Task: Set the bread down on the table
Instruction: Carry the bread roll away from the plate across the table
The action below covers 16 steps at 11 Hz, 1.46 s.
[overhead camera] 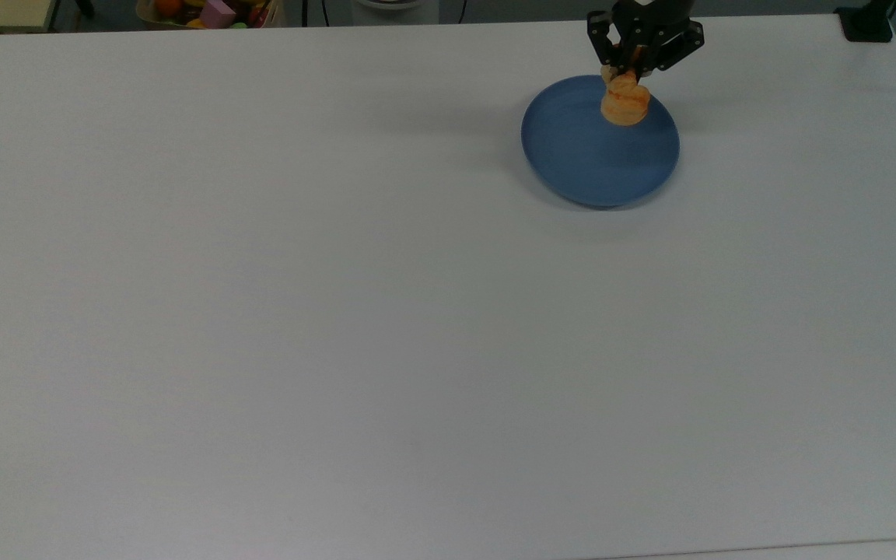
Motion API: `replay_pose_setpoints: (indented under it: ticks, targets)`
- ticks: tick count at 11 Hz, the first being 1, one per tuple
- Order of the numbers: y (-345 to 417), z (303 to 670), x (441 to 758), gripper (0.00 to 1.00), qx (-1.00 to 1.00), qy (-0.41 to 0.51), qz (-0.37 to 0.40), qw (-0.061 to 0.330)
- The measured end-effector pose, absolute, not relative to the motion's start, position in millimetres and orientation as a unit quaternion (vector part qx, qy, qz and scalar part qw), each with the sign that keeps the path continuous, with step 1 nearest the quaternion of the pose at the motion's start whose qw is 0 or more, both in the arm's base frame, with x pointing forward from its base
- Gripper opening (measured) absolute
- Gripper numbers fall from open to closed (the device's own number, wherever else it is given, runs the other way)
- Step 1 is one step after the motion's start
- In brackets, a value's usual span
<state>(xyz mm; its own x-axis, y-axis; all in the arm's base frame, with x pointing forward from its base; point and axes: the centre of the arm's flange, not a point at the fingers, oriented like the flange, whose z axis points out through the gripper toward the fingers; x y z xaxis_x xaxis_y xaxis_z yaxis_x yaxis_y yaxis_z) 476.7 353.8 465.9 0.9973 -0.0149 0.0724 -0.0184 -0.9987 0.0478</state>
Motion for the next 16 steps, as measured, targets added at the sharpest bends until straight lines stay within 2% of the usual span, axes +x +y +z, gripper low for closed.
replay_pose_setpoints:
  ticks: [3,4,7,11,16]
  targets:
    - [316,478,495,0.17,0.999,0.013,0.024,0.032]
    - [295,486,505,0.17,0.999,0.020,0.021,0.024]
    - [204,515,532,0.17,0.999,0.035,0.015,0.019]
    - [73,524,557,0.17,0.999,0.038,0.006,0.023]
    - [-85,525,554,0.17,0.999,0.044,0.000,0.023]
